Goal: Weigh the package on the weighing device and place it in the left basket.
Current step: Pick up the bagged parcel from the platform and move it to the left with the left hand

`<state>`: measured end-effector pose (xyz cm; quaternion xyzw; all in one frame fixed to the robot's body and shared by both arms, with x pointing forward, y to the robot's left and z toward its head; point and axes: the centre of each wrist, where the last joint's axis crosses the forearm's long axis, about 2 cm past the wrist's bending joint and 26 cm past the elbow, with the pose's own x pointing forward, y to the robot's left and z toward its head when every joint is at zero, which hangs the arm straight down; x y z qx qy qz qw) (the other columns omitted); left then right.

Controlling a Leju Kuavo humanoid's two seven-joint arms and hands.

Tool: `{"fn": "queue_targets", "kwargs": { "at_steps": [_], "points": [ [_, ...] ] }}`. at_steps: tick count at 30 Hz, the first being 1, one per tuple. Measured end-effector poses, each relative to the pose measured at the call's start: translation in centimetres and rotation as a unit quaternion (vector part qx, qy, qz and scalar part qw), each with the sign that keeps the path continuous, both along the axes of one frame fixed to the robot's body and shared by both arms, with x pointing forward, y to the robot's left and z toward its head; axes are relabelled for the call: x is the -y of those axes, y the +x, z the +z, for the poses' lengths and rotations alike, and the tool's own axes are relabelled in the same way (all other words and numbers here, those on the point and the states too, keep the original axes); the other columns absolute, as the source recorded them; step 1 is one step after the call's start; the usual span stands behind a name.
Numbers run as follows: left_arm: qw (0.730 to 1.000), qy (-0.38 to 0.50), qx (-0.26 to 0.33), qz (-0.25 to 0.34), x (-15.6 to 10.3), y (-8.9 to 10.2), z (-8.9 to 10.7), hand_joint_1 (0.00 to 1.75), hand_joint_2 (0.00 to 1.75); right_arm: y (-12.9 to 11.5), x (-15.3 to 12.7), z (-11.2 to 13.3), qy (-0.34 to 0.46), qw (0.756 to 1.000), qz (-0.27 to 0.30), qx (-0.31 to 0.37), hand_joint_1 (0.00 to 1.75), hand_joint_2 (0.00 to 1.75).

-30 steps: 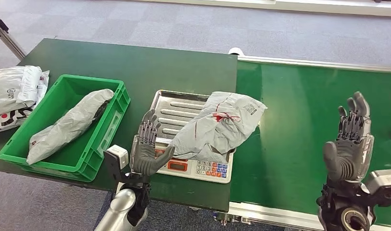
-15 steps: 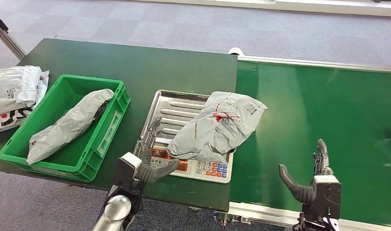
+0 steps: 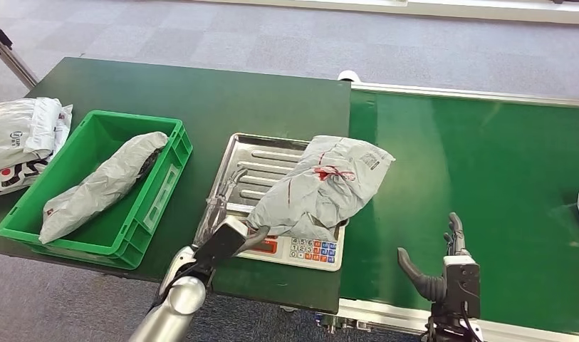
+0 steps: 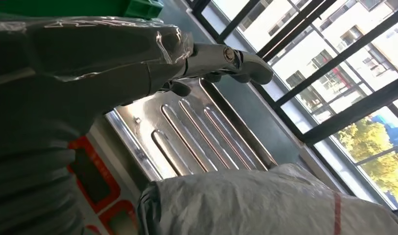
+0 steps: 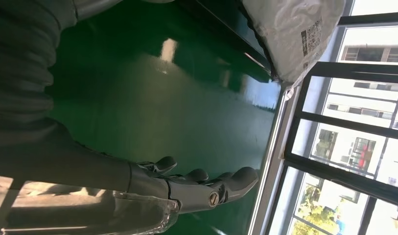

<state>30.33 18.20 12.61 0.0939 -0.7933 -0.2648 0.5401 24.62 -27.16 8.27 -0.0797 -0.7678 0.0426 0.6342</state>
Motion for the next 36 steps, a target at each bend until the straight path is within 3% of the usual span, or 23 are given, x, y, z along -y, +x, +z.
{"fn": "queue_targets", "kwargs": {
  "at_steps": [4,9,16,20,23,27,36],
  "points": [
    [0.995,0.055,0.047,0.062,-0.2,2.1,1.4,0.0,1.75,0.3,-0.7,0.1,0.001,1.0,0.005,-0.009,0.0,1.75],
    [0.97,0.11,0.134,0.169,-0.4,4.0,3.4,0.0,1.75,0.3,-1.4,0.1,0.007,1.0,0.008,-0.018,0.0,1.75],
    [0.981,0.091,0.096,0.142,0.2,4.9,3.8,0.0,1.75,0.3,-1.6,0.1,0.009,1.0,0.011,-0.02,0.0,1.75],
    [0.992,0.086,0.05,0.083,0.8,5.0,3.5,0.0,1.75,0.2,-1.6,0.1,0.011,1.0,0.011,-0.02,0.0,1.75],
    [0.996,0.081,-0.03,-0.027,1.8,4.8,2.7,0.0,1.75,0.2,-1.6,0.0,0.013,1.0,0.012,-0.021,0.0,1.75],
    [0.977,0.091,-0.11,-0.16,3.4,4.0,1.2,0.0,1.75,0.3,-1.6,0.0,0.014,1.0,0.013,-0.025,0.0,1.75],
    [0.95,0.173,-0.143,-0.217,4.7,4.3,0.2,0.0,1.75,0.2,-1.5,-0.1,0.015,0.999,0.011,-0.036,0.0,1.75]
  ]
}}
